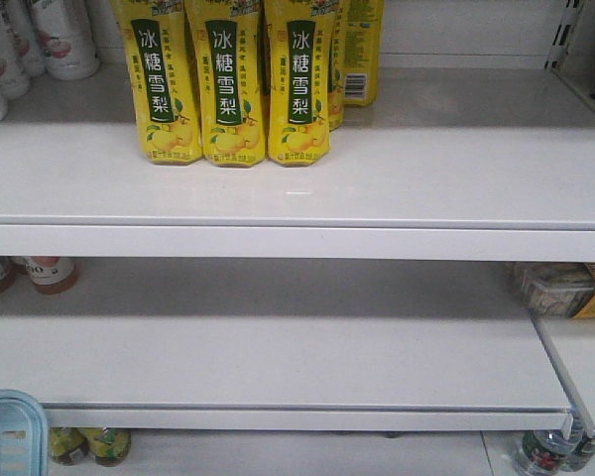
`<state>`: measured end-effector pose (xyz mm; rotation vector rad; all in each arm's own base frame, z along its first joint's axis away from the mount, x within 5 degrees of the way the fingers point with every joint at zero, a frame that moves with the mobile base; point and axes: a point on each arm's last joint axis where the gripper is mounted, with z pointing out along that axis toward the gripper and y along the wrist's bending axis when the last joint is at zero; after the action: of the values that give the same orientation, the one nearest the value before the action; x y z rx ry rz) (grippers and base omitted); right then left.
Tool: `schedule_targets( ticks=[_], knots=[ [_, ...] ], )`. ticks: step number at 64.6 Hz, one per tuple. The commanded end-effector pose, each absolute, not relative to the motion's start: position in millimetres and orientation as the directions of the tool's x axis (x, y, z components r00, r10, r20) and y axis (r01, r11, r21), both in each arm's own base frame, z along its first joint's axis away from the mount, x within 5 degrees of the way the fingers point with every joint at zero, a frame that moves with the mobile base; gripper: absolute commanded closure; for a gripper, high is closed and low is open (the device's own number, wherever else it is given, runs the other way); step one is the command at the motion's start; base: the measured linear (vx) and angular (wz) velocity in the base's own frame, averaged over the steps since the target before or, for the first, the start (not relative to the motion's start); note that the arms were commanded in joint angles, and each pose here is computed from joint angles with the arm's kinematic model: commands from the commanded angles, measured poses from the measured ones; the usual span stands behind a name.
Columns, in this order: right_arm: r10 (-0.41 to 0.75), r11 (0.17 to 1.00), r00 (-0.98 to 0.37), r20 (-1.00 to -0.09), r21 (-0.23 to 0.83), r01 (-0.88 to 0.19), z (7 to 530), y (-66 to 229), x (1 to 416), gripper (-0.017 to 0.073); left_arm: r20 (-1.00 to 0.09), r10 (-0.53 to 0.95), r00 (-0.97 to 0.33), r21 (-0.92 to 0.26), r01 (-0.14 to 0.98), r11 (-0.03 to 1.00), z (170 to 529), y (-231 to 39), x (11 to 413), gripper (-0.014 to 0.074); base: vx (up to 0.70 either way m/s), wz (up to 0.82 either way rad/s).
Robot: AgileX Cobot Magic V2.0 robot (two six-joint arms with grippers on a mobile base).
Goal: Place coke in basket with both arms
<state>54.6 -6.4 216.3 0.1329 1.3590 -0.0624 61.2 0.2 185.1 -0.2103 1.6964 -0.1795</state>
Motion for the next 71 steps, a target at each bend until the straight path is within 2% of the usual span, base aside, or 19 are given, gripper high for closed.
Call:
schedule_targets(
  ticks=[1,71],
  knots=[
    [0.004,0.993,0.283,-0.959,0.037,0.112,221.0,-4.9,52.4,0.0561,-0.978,-0.205,0.032,-0.205,0.005,0.979,209.6,0.1,61.8,0.0600,0.00,0.00],
    [0.004,0.993,0.284,-0.959,0.037,0.112,221.3,-4.9,52.3,0.0561,-0.978,-0.205,0.032,-0.205,0.005,0.979,209.6,0.1,61.8,0.0600,0.00,0.00]
  ],
)
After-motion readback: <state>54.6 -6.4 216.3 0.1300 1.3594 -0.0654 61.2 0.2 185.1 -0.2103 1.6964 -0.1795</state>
